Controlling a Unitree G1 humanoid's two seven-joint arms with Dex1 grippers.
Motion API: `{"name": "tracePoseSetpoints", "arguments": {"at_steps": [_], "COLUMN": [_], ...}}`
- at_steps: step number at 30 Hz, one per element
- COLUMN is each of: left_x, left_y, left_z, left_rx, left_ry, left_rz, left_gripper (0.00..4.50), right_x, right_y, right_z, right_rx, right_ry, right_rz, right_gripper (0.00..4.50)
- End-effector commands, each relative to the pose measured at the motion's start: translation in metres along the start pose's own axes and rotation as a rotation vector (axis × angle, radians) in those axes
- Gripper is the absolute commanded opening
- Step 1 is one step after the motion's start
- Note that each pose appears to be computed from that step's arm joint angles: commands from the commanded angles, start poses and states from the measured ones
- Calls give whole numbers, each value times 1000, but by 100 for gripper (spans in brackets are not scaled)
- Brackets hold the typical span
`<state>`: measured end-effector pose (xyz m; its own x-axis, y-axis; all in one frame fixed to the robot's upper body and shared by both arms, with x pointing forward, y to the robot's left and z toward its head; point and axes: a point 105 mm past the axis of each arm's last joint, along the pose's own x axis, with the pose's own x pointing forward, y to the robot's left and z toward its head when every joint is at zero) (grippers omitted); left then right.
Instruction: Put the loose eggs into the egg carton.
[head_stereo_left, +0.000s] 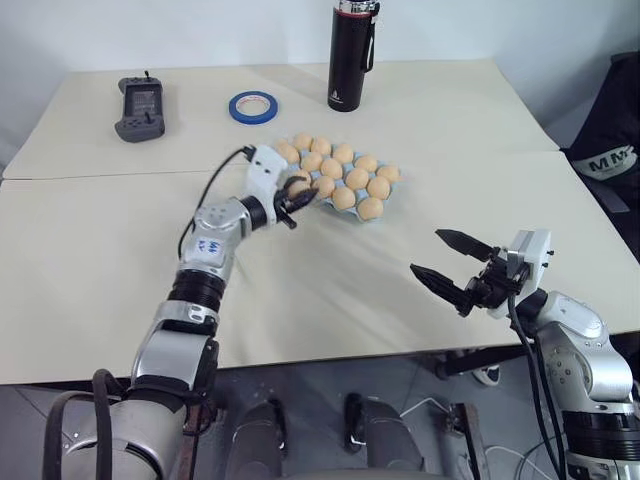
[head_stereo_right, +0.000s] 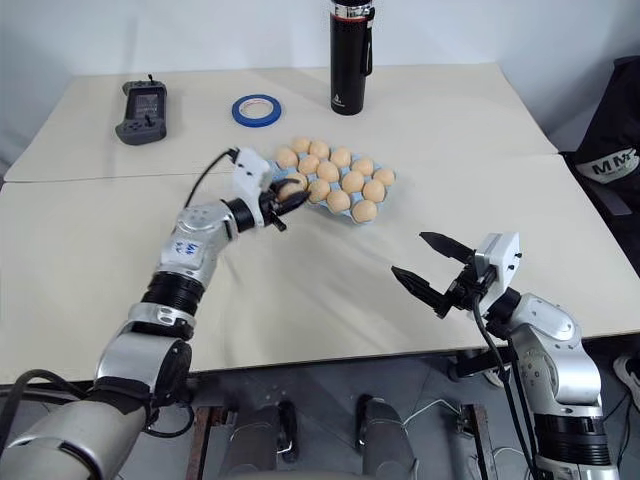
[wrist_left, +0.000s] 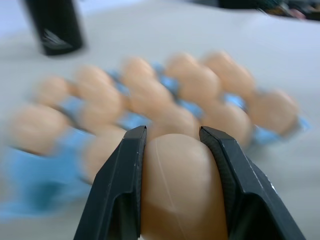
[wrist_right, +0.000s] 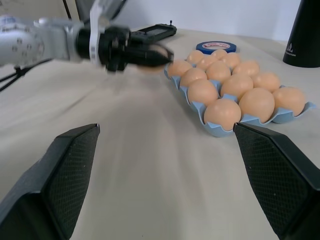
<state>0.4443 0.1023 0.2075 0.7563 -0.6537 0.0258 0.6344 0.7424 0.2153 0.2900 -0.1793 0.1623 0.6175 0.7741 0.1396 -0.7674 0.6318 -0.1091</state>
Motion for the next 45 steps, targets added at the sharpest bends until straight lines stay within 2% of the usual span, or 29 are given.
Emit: {"name": "tracePoseSetpoints", "arguments": {"at_steps": [1,5,11,21,27,28,31,45], "left_x": [0,4,12,14,14,14,14,11], "left_y": [24,37,38,42,43,43,42,43], "left_z": [22,19,6,10,7,6,6,1], "left_rx": [24,12,-40,-46,-46,-46,-45,-24], "left_ry": [-43,-10,31,25,39,39,40,54], "left_rz": [92,155,198,248,263,262,257,247], "left_gripper": [137,137,137,137,328,370,449,449], "right_x": [1,2,-1,-6,-6,-6,-6,-5], "right_y": [-1,0,-1,0,0,0,0,1], "right_z": [12,12,12,11,11,11,11,11], "right_rx": [-41,-41,-46,-44,-44,-44,-46,-45], "right_ry": [-27,-29,-28,-18,-14,-14,-12,1], "right_rz": [1,1,-9,-20,-19,-19,-16,1], "right_gripper": [450,450,450,450,450,450,450,450]}}
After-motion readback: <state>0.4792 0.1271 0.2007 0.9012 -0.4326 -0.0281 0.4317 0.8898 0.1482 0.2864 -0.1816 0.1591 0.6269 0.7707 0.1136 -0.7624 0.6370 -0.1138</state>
